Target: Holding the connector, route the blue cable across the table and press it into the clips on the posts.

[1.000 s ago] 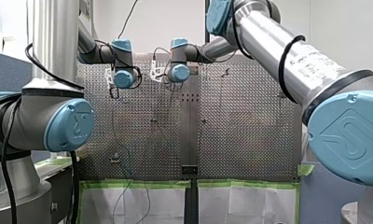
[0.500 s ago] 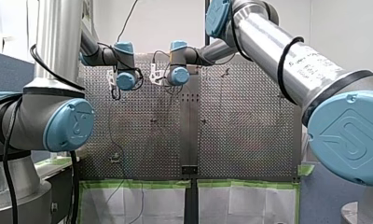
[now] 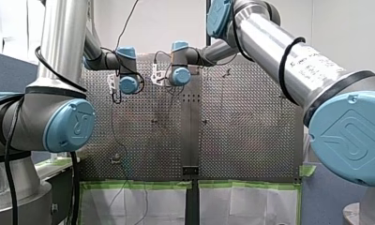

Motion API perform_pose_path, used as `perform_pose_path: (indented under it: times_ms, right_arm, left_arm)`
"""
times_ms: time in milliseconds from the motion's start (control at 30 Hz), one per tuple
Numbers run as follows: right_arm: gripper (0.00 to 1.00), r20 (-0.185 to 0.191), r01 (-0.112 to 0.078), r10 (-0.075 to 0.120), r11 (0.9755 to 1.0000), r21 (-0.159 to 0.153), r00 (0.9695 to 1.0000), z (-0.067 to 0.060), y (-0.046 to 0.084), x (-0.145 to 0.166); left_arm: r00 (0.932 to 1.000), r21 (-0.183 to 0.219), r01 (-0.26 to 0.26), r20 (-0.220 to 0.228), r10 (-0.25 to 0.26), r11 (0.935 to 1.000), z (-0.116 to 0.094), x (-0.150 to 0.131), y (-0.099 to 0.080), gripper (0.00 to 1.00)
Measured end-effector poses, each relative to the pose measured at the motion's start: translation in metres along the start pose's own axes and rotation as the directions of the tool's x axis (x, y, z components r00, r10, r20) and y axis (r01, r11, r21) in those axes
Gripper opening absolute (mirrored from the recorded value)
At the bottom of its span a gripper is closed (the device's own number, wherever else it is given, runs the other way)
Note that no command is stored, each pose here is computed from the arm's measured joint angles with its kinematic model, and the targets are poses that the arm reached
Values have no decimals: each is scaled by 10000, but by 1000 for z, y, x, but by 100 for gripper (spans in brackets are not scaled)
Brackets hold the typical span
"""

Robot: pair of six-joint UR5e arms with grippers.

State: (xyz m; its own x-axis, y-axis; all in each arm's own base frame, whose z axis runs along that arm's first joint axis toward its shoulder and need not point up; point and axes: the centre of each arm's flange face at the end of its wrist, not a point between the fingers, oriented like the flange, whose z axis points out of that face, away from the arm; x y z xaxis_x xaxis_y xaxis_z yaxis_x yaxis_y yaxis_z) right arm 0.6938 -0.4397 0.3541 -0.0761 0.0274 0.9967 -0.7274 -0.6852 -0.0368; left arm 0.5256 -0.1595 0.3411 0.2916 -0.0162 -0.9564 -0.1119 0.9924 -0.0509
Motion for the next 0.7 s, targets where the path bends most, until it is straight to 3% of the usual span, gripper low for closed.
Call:
perform_pose_path:
  times_ms: [33,100,133,200,233,300,333,400,467,700]
  right_arm:
    - [0,-2,0,0,10000,-4,10000,0,0,0]
    - [0,-1,0,0,10000,-6,10000,0,0,0]
    - [0,-2,0,0,10000,-6,10000,0,0,0]
    - [0,0,1,-1,10000,-8,10000,0,1,0]
    - [0,0,2,-2,10000,-7,10000,0,1,0]
    - [0,3,2,-2,10000,-7,10000,0,1,0]
    - [0,5,1,-1,10000,-7,10000,0,1,0]
    - [0,7,2,-2,10000,-7,10000,0,1,0]
    - [0,7,2,-2,10000,-8,10000,0,1,0]
    - [0,24,-52,52,10000,-19,10000,0,1,-1]
  left_arm:
    - [10000,-1,-3,2,3,10000,0,0,0,100]
    - [10000,9,-7,4,7,10000,0,0,0,85]
    - [10000,16,-7,3,7,10000,1,0,0,85]
    - [10000,34,-6,-15,6,10000,1,0,-1,58]
    - [10000,37,-6,-27,6,10000,0,0,-1,58]
    - [10000,41,-5,-57,5,10000,0,0,-1,31]
    - [10000,39,-3,-69,3,10000,-1,1,-1,31]
    - [10000,34,0,-93,0,10000,-1,1,-1,6]
    - [9999,25,-3,-116,3,10000,-2,1,-2,2]
    - [9999,-137,-18,-127,16,9999,-7,-1,0,2]
